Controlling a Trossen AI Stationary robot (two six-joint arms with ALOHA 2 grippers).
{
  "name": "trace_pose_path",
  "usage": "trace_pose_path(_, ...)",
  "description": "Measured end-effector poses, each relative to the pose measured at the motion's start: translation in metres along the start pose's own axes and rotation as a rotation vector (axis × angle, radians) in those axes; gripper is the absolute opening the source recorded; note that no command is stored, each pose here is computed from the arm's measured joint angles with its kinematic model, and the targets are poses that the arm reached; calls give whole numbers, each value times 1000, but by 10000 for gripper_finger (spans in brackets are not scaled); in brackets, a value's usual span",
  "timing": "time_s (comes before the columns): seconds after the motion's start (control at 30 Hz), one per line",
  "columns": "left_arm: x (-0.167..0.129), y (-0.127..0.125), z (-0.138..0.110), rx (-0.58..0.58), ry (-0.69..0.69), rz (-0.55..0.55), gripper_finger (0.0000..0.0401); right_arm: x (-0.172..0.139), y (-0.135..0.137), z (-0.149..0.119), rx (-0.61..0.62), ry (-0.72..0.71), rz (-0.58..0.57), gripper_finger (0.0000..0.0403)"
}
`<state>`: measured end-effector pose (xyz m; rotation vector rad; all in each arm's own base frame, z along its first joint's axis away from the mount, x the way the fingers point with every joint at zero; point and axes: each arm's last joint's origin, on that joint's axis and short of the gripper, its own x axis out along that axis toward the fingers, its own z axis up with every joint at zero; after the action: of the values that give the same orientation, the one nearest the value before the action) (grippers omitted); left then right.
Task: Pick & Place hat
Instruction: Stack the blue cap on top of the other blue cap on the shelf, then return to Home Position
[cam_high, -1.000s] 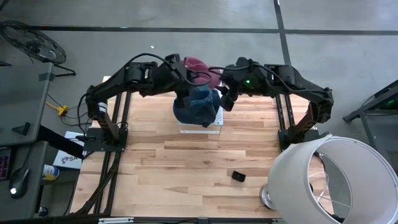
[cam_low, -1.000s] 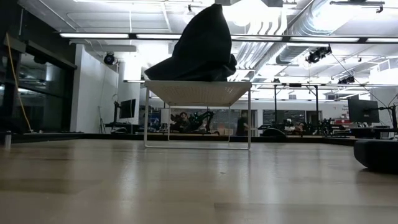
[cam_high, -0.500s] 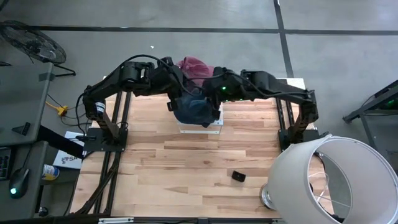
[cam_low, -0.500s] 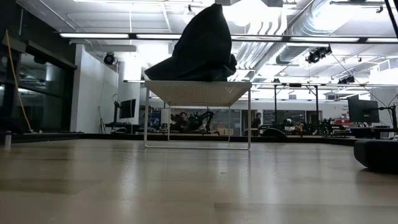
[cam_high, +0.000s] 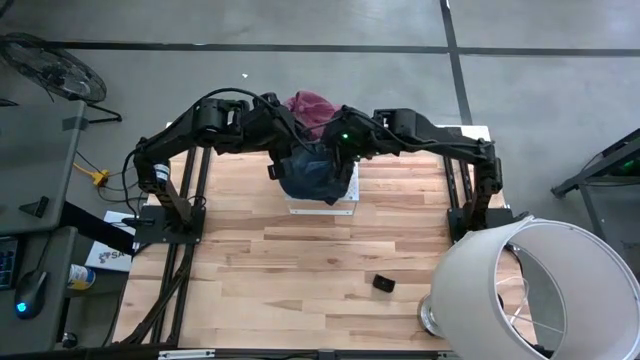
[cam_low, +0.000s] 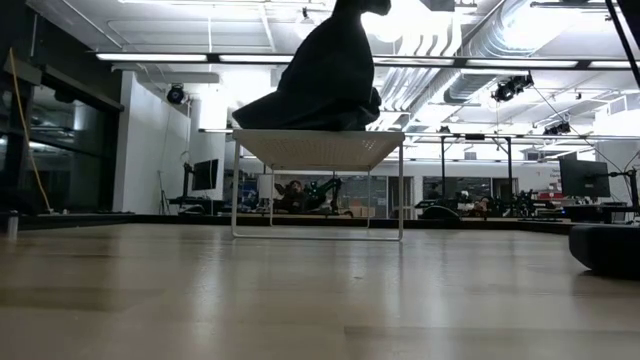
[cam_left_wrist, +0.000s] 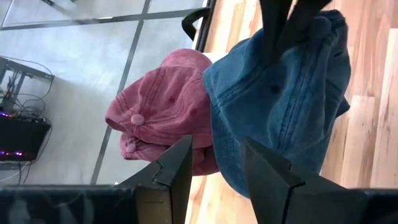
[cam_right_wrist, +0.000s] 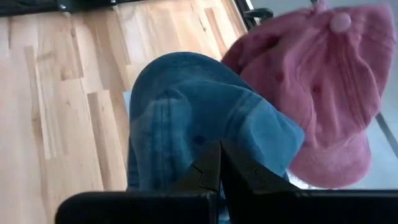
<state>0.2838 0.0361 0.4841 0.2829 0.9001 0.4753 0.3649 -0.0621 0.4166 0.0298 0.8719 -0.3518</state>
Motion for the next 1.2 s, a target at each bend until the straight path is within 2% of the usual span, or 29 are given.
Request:
trace_pose_path(0.3, 0, 0, 0, 1, 0, 0, 129, 6, -20, -5, 101, 68, 13, 0)
trace_pose_path(0.8, 0, 0, 1, 0, -7, 0, 129, 10, -50, -13, 159, 157, 27, 0)
trace_pose_path(1.2, -7, 3, -3, -40, -12, 0, 129, 1, -60, -12, 160, 114, -63, 0)
